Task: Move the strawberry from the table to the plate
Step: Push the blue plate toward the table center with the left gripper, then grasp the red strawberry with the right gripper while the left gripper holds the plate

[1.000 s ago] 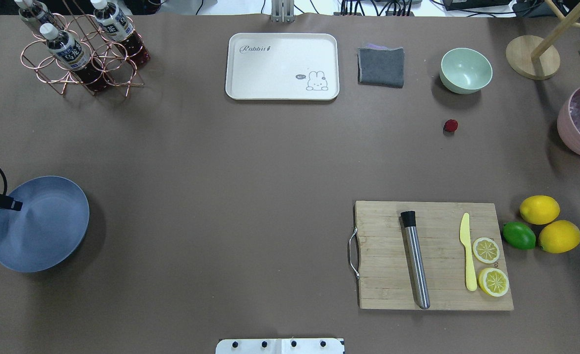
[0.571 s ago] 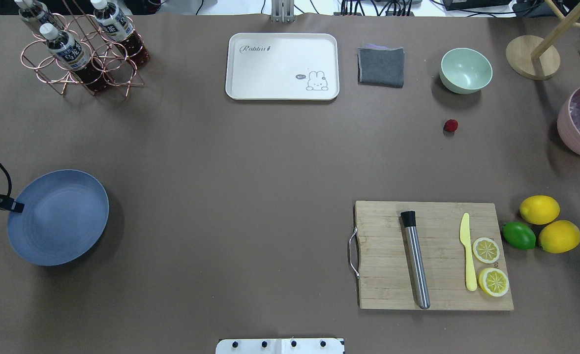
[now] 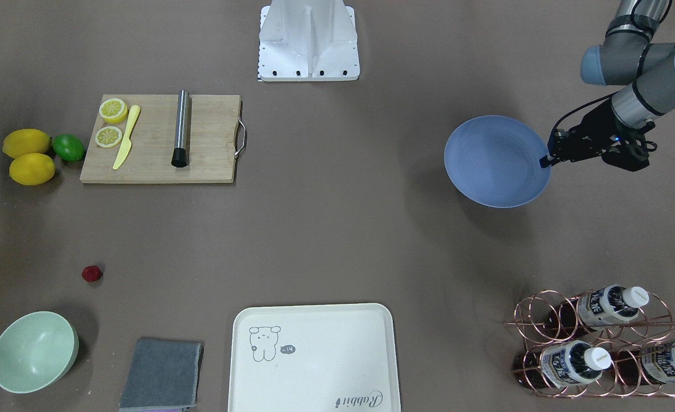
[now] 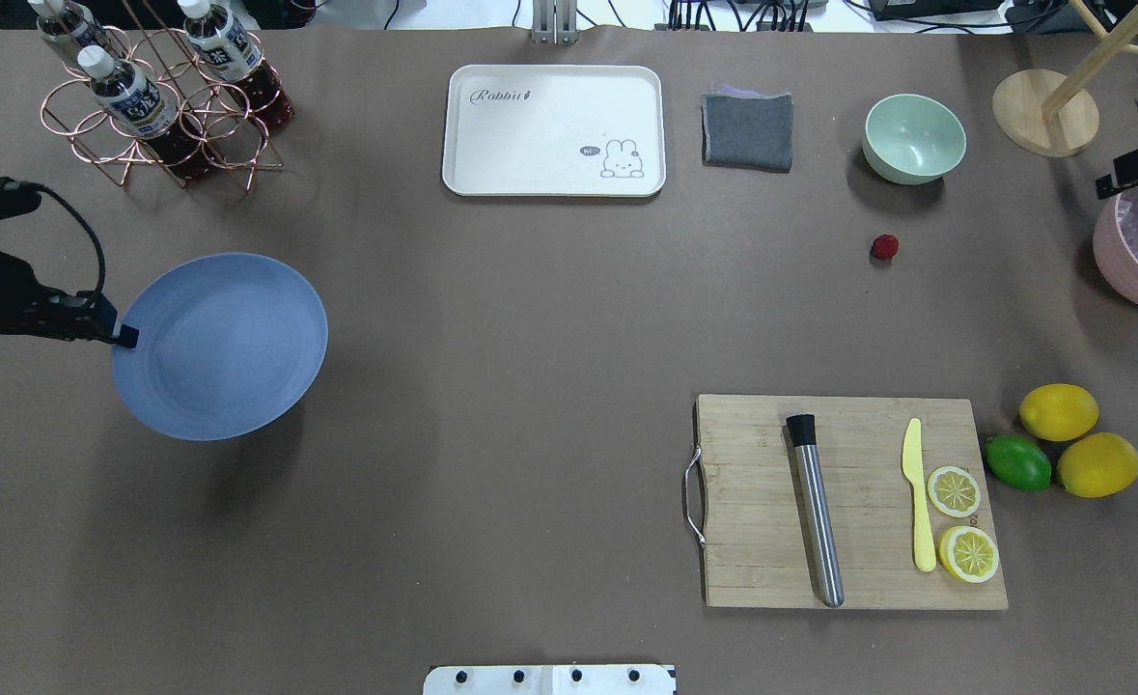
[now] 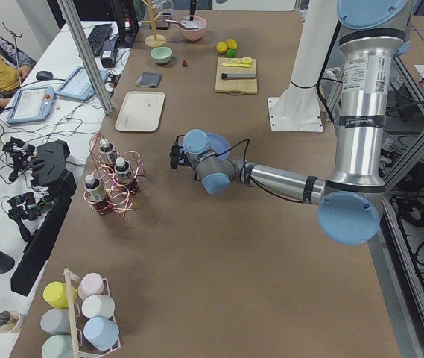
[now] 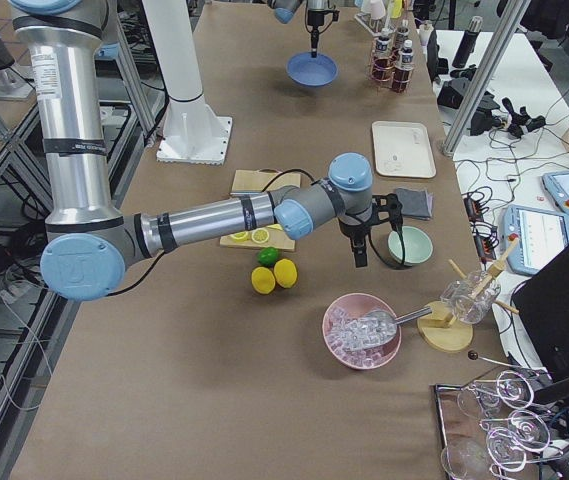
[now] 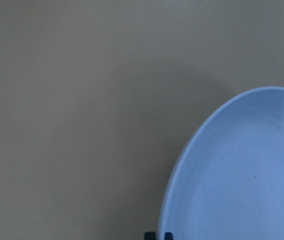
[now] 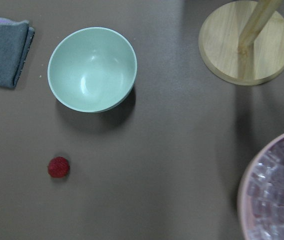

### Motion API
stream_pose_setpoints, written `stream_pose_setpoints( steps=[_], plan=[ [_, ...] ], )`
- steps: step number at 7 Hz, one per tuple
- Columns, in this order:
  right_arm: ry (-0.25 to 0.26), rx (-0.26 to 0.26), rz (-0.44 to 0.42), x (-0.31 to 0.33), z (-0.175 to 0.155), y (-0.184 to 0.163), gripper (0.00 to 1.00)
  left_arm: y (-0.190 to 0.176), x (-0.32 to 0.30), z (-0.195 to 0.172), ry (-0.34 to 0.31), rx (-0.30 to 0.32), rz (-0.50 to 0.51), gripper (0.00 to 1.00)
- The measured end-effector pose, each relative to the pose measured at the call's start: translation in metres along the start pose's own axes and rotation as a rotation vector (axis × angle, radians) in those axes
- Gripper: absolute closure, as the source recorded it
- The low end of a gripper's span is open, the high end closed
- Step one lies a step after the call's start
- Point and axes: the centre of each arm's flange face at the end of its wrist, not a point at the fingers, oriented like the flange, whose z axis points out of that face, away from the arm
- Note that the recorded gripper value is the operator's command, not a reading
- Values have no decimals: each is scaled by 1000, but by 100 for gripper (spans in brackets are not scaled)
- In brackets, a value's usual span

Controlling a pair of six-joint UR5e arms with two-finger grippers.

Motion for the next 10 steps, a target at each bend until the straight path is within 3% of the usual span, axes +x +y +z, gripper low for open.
stream_pose_setpoints(
  steps=[3, 6, 8, 10],
  plan=[
    [32, 0, 44, -113, 62, -17, 1, -28, 154, 46, -4, 34, -85, 100],
    [58, -27, 32, -142, 117, -26, 4, 11, 270, 119, -33, 61, -113, 100],
    [44, -18, -8, -127, 166, -16, 11, 37, 298, 150, -43, 66, -120, 100],
    [57, -23, -26, -126, 191, -6, 21, 54, 309, 169, -52, 77, -124, 100]
  ],
)
